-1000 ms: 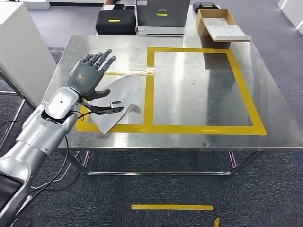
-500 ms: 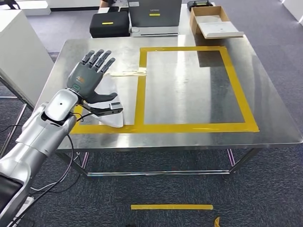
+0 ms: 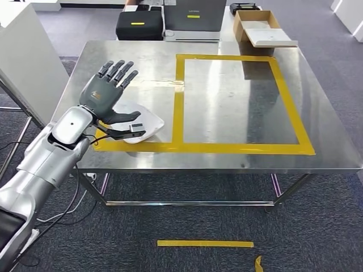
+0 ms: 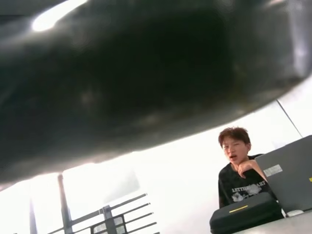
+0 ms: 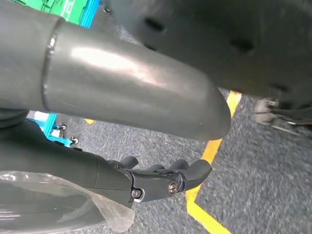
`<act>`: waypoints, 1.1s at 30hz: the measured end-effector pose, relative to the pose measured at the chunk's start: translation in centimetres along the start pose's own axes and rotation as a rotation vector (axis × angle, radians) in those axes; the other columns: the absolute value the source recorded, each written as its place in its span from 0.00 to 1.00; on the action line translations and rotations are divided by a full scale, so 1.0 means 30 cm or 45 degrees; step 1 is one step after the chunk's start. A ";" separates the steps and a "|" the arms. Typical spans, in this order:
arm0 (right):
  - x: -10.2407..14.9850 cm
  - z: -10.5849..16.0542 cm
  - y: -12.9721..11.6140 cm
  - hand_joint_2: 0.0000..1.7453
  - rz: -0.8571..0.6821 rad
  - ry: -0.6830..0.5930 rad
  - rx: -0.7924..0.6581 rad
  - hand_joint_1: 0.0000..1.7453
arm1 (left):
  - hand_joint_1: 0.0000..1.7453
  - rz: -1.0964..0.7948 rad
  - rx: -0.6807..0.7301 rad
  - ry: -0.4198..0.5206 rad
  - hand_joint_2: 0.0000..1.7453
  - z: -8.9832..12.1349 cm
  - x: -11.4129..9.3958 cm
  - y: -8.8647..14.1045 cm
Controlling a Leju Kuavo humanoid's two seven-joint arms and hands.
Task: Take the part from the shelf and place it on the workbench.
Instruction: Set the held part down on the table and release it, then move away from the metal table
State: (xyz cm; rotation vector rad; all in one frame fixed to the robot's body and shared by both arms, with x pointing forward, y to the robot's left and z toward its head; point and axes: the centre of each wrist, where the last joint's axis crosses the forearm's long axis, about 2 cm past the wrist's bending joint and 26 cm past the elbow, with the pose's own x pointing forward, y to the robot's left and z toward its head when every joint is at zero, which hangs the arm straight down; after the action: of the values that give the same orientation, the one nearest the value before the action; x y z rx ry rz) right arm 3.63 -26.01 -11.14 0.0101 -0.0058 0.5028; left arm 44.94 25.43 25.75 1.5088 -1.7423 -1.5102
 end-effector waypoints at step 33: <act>-0.002 0.000 -0.024 0.00 0.017 -0.023 -0.039 0.00 | 0.00 0.054 0.142 0.010 0.00 0.014 -0.030 0.070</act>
State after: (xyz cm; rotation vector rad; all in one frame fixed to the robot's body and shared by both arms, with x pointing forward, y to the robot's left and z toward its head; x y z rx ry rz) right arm 3.91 -26.68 -11.15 -0.0154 -0.0310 0.5161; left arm 43.94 26.09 27.74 1.5188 -1.8698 -1.4061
